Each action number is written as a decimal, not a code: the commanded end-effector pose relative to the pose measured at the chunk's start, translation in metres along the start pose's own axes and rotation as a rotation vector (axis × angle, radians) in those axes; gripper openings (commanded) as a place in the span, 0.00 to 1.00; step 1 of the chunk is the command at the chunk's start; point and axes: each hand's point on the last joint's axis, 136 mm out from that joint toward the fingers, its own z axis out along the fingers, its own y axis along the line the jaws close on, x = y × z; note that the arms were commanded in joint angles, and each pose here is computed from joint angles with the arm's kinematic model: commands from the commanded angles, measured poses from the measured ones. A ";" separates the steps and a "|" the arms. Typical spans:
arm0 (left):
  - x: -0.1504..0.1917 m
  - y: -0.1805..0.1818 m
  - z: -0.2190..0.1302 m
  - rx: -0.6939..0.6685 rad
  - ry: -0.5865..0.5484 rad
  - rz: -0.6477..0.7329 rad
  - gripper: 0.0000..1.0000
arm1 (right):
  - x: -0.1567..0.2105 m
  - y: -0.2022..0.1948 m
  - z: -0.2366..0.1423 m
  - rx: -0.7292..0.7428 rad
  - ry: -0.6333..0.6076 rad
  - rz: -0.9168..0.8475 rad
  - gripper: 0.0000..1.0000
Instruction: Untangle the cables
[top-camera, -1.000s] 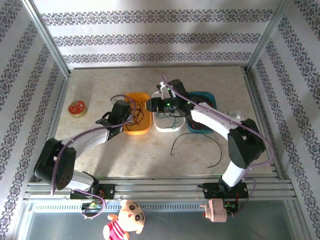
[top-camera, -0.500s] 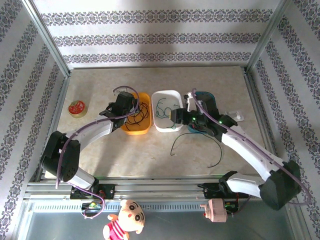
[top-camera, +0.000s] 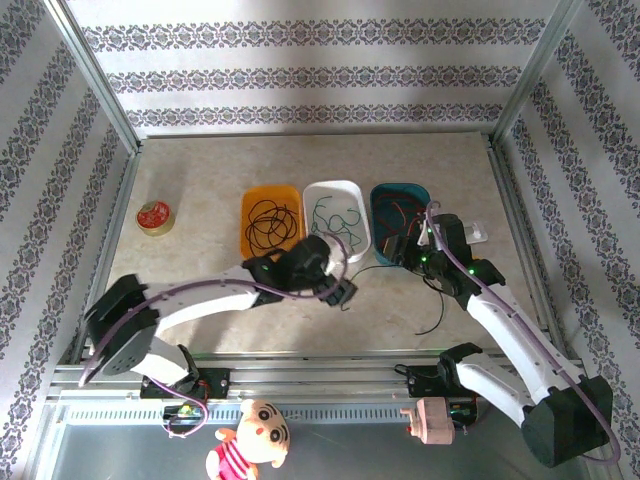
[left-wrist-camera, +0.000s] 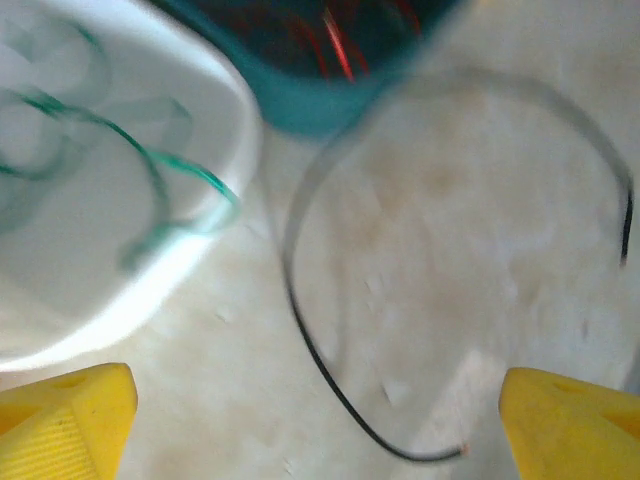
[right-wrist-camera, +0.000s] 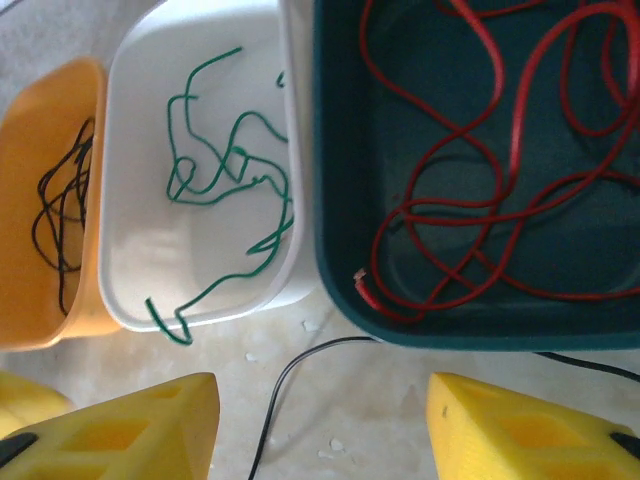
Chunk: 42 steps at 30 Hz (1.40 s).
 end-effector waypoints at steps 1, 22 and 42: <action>0.045 -0.012 0.022 -0.009 0.182 0.128 0.93 | -0.006 -0.005 -0.001 0.011 -0.013 0.045 0.57; 0.002 -0.012 0.026 -0.088 0.011 0.211 0.00 | 0.003 -0.009 -0.001 -0.001 0.016 0.055 0.55; -0.124 0.042 -0.155 -0.060 -0.557 -0.085 0.00 | 0.007 0.059 -0.006 -0.264 0.087 -0.154 0.60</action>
